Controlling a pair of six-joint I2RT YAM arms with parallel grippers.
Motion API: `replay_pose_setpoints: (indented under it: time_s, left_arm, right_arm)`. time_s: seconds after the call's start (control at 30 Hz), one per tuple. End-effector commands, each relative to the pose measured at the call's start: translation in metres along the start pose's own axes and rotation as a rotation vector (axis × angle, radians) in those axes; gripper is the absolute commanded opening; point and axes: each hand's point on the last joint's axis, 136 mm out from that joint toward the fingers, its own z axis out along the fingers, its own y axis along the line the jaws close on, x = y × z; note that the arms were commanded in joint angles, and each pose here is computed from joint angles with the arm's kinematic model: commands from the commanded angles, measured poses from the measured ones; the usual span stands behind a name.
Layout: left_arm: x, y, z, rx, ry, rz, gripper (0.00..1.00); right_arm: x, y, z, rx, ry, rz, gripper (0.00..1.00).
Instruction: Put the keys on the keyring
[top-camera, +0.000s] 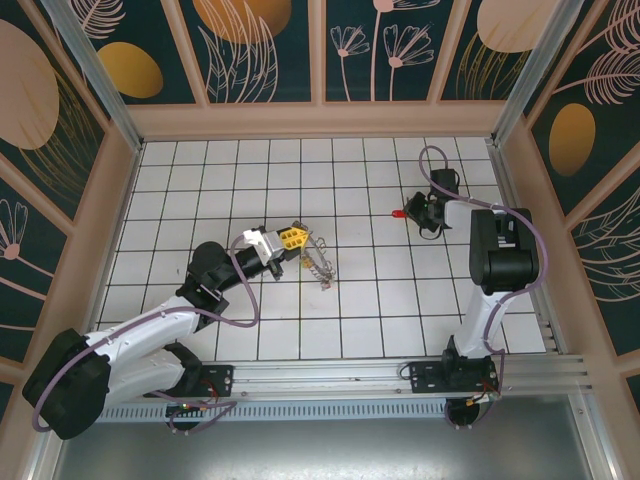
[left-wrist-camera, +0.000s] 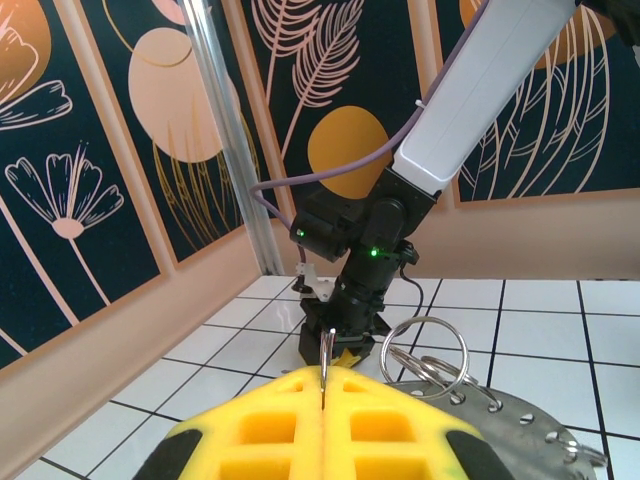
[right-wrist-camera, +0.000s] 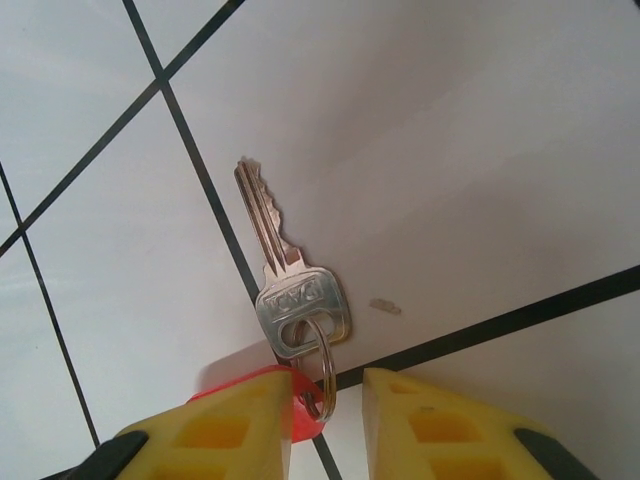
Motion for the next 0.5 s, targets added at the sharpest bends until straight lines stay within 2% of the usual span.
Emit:
replay_pose_setpoints:
  time_s: [0.0,0.3,0.33,0.47]
  left_arm:
    - [-0.021,0.003,0.0,-0.015,-0.077,0.029,0.0]
    - [-0.019,0.002,-0.001,-0.014,-0.071,0.026,0.0]
    - [-0.019,0.002,-0.001,-0.013,-0.072,0.026,0.0]
    - [-0.019,0.001,0.0,-0.008,-0.062,0.029,0.0]
  right_arm:
    - [-0.003,0.0,0.002,0.009,-0.008,-0.035,0.19]
    - [-0.01,0.01,0.0,-0.015,-0.012,-0.07,0.06]
    - [-0.01,0.012,-0.002,-0.023,-0.016,-0.084,0.0]
    - [-0.011,0.043,-0.036,-0.143,-0.097,-0.222,0.0]
